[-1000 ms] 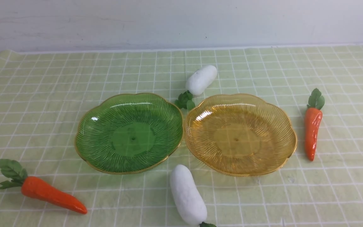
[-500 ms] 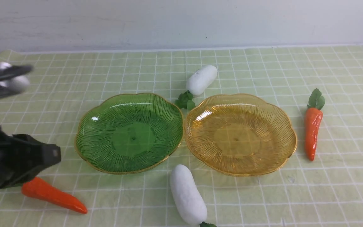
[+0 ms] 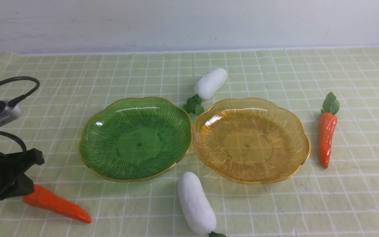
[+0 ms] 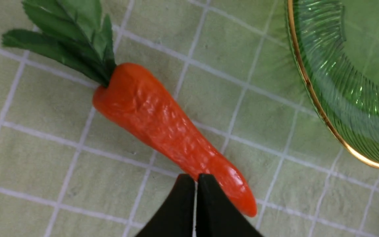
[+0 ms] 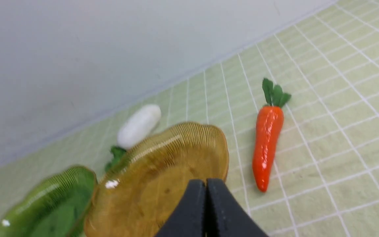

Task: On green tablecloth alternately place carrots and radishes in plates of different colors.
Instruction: 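Pick up the carrot and put it on the nearest plate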

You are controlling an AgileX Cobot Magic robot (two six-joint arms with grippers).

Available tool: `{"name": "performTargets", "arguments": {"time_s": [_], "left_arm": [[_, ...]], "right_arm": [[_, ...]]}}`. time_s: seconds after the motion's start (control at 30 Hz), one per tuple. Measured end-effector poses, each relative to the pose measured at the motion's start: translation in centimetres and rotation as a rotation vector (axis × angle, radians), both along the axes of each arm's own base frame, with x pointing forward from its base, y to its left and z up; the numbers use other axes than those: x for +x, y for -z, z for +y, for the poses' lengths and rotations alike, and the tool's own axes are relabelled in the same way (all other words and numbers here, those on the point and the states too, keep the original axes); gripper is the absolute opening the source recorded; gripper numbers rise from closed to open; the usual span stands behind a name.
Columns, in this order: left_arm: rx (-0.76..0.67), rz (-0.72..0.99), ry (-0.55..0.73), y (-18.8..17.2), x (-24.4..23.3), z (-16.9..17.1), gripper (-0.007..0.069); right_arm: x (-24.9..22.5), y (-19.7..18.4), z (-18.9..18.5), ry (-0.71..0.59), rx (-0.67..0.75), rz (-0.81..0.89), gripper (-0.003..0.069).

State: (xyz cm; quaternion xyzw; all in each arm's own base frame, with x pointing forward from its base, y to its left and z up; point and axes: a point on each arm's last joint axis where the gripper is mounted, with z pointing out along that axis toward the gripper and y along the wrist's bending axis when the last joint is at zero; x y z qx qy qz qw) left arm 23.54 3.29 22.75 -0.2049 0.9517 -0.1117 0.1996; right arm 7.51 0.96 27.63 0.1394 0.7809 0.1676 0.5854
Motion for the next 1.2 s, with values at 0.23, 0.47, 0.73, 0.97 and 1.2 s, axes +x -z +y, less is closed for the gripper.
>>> {"name": "performTargets", "arguments": {"time_s": [0.23, 0.47, 0.73, 0.97, 1.2], "left_arm": [[-0.034, 0.071, -0.044, 2.5, 1.4, 0.3, 0.0213], [-0.080, 0.161, -0.150, 5.6, 2.5, 0.7, 0.0500], [-0.070, 0.141, -0.196, 7.4, 3.8, 1.2, 0.0419], [-0.019, 0.043, -0.009, 2.8, 6.1, 0.9, 0.0279], [0.040, -0.207, 0.378, -4.1, 10.0, -5.1, 0.0279]], "right_arm": [[6.1, -4.6, 0.2, -0.169, -0.224, 0.307, -0.0014], [10.5, -4.9, 0.1, -0.215, -0.234, 0.433, -0.0014], [15.5, -3.8, -0.1, -0.240, -0.221, 0.582, -0.0014], [20.4, -2.2, -0.8, -0.198, -0.226, 0.687, -0.0011], [27.1, 1.7, -1.7, -0.157, -0.189, 0.803, 0.0077]]}}
